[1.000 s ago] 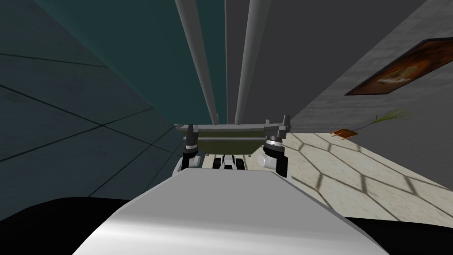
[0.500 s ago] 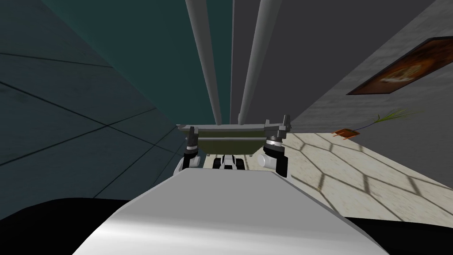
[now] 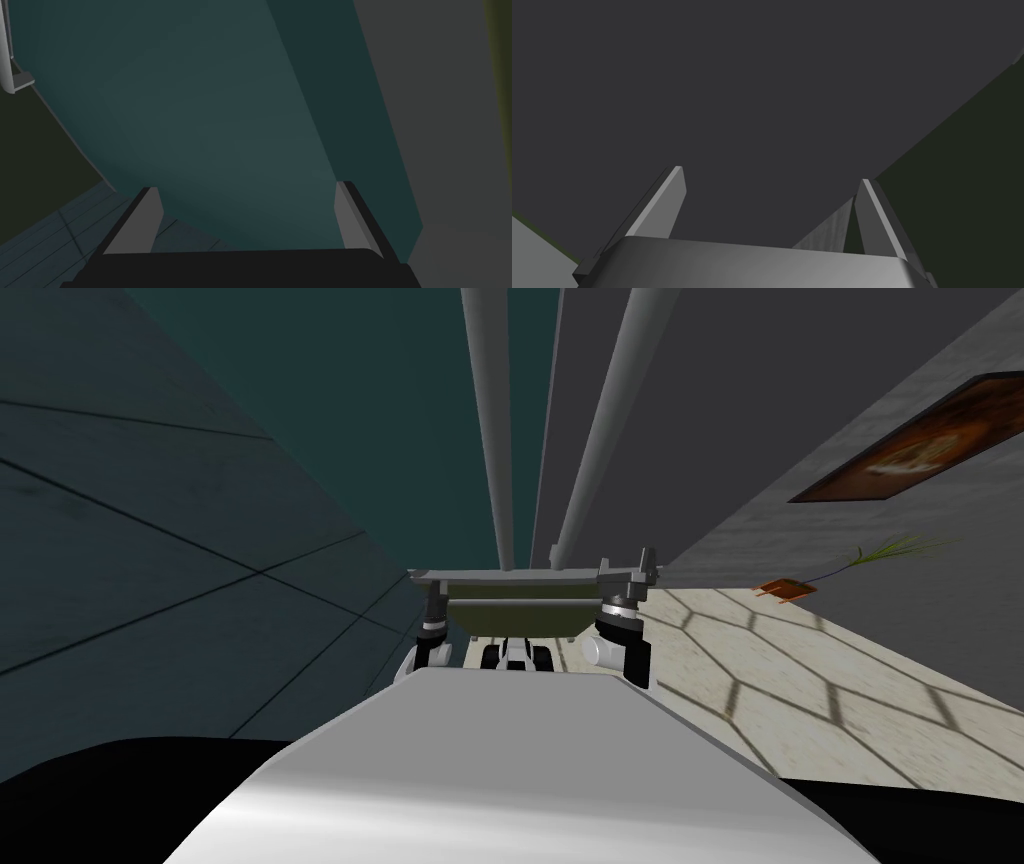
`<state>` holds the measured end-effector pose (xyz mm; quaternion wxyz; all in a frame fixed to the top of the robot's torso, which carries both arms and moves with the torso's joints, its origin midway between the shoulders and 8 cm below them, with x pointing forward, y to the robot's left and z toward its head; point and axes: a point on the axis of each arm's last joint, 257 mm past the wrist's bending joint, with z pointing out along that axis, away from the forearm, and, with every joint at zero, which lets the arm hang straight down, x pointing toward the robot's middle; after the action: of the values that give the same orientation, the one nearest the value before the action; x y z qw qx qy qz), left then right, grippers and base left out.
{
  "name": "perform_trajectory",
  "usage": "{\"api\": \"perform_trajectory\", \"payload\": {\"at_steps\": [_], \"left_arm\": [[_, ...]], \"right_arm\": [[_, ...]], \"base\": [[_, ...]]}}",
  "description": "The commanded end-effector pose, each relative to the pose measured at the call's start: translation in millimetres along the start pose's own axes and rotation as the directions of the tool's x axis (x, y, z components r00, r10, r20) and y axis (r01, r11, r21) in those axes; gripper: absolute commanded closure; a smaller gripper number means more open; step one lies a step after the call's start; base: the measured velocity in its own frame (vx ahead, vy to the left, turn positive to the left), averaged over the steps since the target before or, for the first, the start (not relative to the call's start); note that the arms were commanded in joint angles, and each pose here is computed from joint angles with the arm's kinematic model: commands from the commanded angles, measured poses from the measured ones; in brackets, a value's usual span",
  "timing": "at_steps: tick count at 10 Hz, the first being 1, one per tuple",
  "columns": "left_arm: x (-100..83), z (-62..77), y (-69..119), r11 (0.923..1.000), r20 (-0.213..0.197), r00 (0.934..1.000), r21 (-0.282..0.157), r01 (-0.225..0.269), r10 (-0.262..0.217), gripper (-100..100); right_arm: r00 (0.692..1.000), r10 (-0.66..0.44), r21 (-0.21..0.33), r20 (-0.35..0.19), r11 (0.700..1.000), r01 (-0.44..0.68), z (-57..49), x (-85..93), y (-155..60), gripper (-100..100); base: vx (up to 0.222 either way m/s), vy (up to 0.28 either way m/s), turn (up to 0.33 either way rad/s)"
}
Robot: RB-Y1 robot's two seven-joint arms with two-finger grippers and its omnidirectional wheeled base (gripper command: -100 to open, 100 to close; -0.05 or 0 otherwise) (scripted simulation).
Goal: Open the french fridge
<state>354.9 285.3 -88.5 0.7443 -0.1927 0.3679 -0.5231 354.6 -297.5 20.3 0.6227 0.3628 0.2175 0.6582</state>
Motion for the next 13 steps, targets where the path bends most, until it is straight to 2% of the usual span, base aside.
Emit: {"api": "perform_trajectory", "payload": {"at_steps": [1, 2, 7, 8, 9, 10, 11, 12, 13], "left_arm": [[0.2, -11.5, 15.2, 0.9998, -0.002, 1.0000, -0.020, -0.008, 0.008, -100], [-1.7, -16.4, 19.6, 0.9998, 0.001, 0.9999, -0.014, -0.017, 0.017, -100], [-2.0, -38.1, 43.8, 0.9982, 0.000, 0.9995, -0.050, -0.032, 0.032, -100], [-3.2, -43.0, 46.9, 0.9982, 0.003, 0.9992, -0.044, -0.040, 0.040, -100], [-2.2, -47.4, 52.4, 0.9973, 0.001, 0.9992, -0.061, -0.039, 0.040, -100], [-3.5, -49.7, 52.0, 0.9978, 0.006, 0.9988, -0.046, -0.048, 0.048, -100], [-2.0, -56.8, 60.6, 0.9963, 0.001, 0.9989, -0.072, -0.046, 0.047, -100], [-2.5, -59.8, 60.9, 0.9967, 0.005, 0.9985, -0.060, -0.054, 0.054, -100], [-1.2, -66.3, 68.2, 0.9951, 0.001, 0.9986, -0.084, -0.053, 0.053, -100]], "right_arm": [[1.000, 0.000, 0.000, 0.000, 1.000, 0.000, 0.0, 0.0, 0, 0], [1.000, 0.000, 0.000, 0.000, 1.000, 0.000, 0.0, 0.0, 0, 0], [1.000, 0.000, 0.000, 0.000, 1.000, 0.000, 0.0, 0.0, 0, 0], [1.000, 0.000, 0.000, 0.000, 1.000, 0.000, 0.0, 0.0, 0, 0], [1.000, 0.000, 0.000, 0.000, 1.000, 0.000, 0.0, 0.0, 0, 0], [1.000, 0.000, 0.000, 0.000, 1.000, 0.000, 0.0, 0.0, 0, 0], [1.000, 0.000, 0.000, 0.000, 1.000, 0.000, 0.0, 0.0, 0, 0], [1.000, 0.000, 0.000, 0.000, 1.000, 0.000, 0.0, 0.1, 0, 0], [1.000, 0.000, 0.000, 0.000, 1.000, 0.000, 0.0, 0.1, 0, 0]], "base": [[0.001, 0.059, -0.001], [-0.003, 0.069, -0.001], [0.011, 0.064, -0.002], [0.005, 0.075, 0.000], [0.001, 0.058, -0.004], [0.007, 0.058, 0.000], [0.010, 0.046, -0.017], [0.006, 0.053, -0.011], [0.011, 0.044, -0.014]]}}
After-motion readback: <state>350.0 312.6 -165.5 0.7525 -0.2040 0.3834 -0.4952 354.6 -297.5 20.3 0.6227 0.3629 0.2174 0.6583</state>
